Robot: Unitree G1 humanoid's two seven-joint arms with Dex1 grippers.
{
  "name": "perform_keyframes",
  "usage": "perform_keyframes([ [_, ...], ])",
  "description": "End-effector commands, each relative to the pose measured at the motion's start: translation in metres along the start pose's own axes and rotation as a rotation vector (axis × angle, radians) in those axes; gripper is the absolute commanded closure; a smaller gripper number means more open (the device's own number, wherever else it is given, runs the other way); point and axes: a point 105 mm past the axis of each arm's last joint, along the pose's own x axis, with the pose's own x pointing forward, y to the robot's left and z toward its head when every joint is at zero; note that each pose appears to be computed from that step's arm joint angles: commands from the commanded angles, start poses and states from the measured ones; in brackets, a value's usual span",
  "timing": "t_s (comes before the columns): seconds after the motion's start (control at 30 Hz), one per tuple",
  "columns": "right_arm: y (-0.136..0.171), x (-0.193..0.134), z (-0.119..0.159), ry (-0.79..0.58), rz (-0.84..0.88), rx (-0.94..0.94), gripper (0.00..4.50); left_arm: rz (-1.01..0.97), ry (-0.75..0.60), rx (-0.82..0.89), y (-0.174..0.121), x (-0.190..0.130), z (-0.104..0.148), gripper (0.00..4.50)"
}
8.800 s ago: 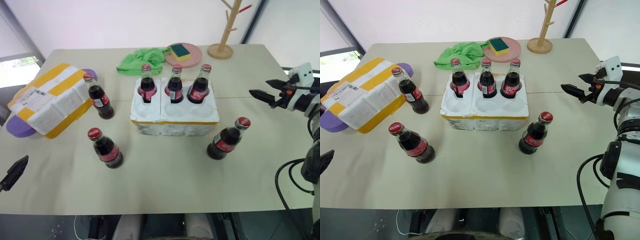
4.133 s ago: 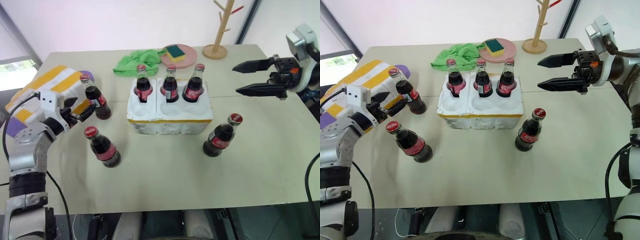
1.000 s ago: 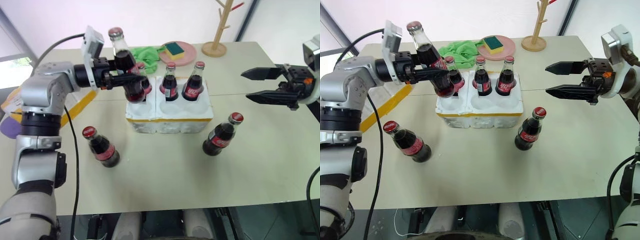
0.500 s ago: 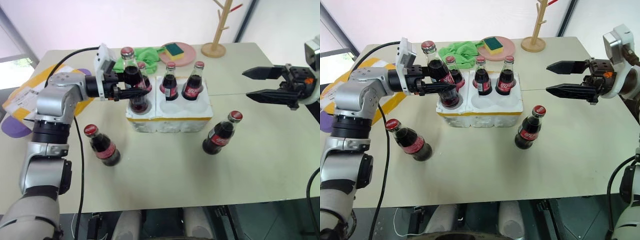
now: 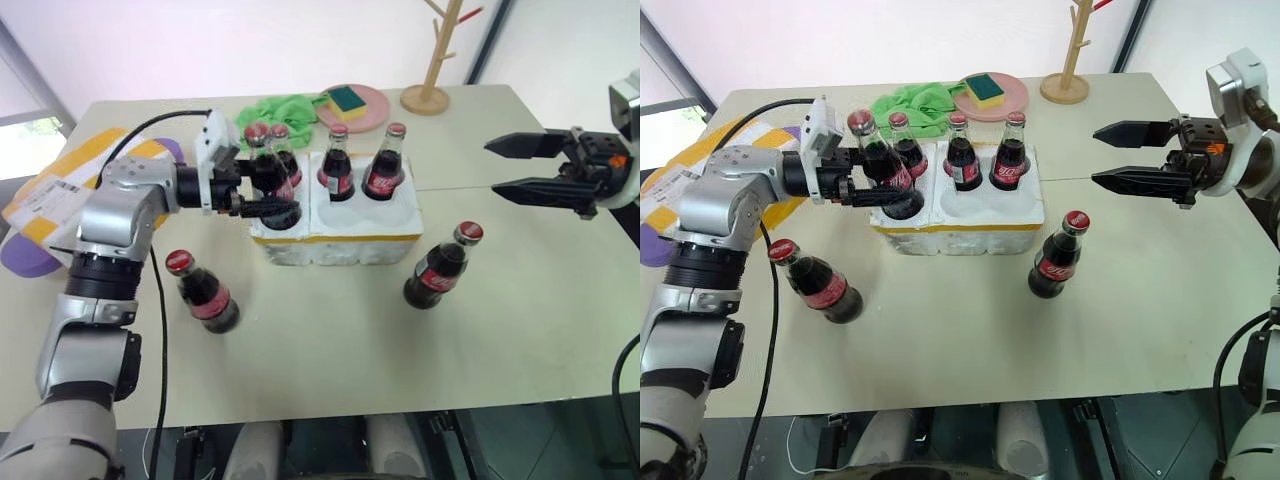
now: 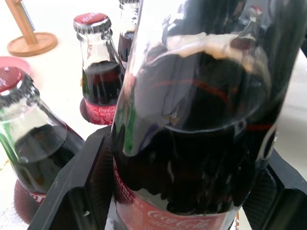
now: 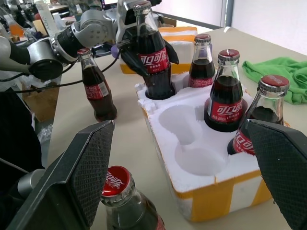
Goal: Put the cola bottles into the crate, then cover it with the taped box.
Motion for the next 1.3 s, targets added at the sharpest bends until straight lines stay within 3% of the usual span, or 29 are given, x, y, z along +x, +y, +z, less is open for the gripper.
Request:
perform_keyframes([
  [0.03,0.003,-0.002,0.012,-0.027,0.000,-0.052,0.00,0.035,0.002,0.043,0.004,-0.008,0.005,0.06],
  [0.37,0.000,-0.001,0.010,-0.026,-0.002,-0.055,0.00,0.139,-0.058,0.020,-0.001,-0.034,0.014,0.06],
  [0.5,-0.001,0.000,0.008,-0.023,0.000,-0.050,0.00,0.277,-0.133,0.027,-0.008,-0.071,0.038,0.06],
  [0.8,-0.010,0.001,0.006,-0.030,-0.005,-0.041,0.00,0.583,-0.079,0.050,-0.021,-0.139,0.040,0.06],
  [1.07,-0.015,-0.001,0.001,-0.023,-0.009,-0.023,0.00,0.654,-0.023,-0.023,-0.075,-0.176,0.026,0.06],
  [1.3,-0.021,-0.003,0.000,-0.006,-0.031,-0.014,0.00,0.611,0.098,-0.110,-0.126,-0.170,-0.006,0.06],
])
